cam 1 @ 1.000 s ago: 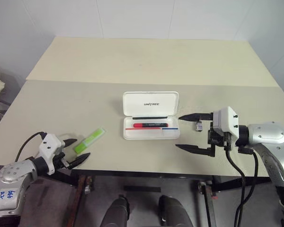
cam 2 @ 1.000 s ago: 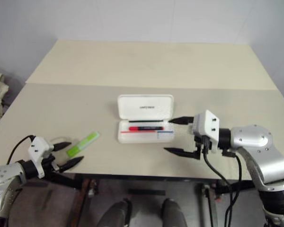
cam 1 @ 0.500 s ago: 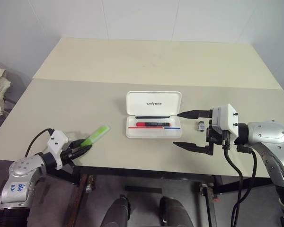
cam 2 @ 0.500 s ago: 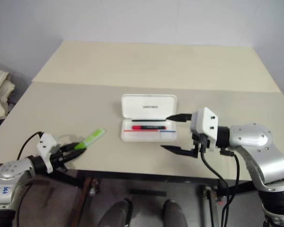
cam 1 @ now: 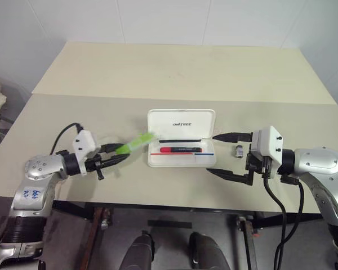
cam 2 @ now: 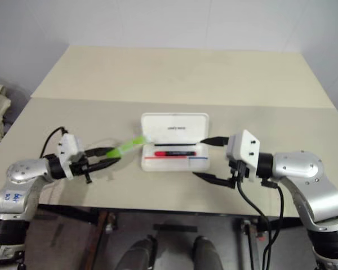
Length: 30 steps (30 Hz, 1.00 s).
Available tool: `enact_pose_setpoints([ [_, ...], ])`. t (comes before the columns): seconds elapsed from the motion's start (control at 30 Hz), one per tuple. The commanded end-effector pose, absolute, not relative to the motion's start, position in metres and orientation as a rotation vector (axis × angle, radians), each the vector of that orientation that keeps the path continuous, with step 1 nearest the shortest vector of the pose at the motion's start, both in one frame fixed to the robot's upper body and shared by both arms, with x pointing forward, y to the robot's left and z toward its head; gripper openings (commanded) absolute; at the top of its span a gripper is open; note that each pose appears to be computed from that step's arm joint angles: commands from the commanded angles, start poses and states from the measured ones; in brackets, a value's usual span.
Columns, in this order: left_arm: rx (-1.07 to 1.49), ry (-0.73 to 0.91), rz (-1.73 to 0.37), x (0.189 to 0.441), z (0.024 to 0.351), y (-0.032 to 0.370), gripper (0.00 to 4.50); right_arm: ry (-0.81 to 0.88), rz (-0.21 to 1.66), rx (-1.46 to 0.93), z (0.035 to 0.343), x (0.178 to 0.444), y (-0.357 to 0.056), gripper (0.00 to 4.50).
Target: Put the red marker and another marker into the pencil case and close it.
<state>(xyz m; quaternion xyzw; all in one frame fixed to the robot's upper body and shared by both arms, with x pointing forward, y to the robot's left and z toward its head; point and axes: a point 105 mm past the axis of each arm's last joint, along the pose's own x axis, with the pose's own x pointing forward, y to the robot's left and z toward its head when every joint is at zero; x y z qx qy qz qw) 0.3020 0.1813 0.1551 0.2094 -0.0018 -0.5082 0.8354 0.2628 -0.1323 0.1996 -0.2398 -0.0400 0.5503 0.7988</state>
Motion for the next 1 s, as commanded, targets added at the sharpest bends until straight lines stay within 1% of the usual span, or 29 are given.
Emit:
enact_pose_setpoints([
  [0.03, 0.564, -0.044, -1.182, 0.305, 0.169, 0.162, 1.08, -0.152, 1.152, -0.553, 0.211, 0.256, -0.131, 4.50],
  [0.1, 0.574, -0.056, -1.212, 0.313, 0.171, 0.148, 1.08, -0.152, 1.124, -0.547, 0.211, 0.254, -0.132, 4.50],
  [0.3, 0.615, -0.067, -1.330, 0.328, 0.164, 0.111, 1.08, -0.143, 1.059, -0.538, 0.208, 0.246, -0.136, 4.50],
  [0.5, 0.636, -0.069, -1.404, 0.337, 0.157, 0.091, 1.08, -0.147, 1.005, -0.533, 0.209, 0.241, -0.137, 4.50],
  [0.73, 0.659, -0.036, -1.403, 0.342, 0.147, 0.098, 1.08, -0.143, 0.958, -0.523, 0.209, 0.236, -0.140, 4.50],
  [1.0, 0.664, 0.008, -1.399, 0.341, 0.138, 0.103, 1.08, -0.150, 0.944, -0.514, 0.209, 0.237, -0.138, 4.50],
])
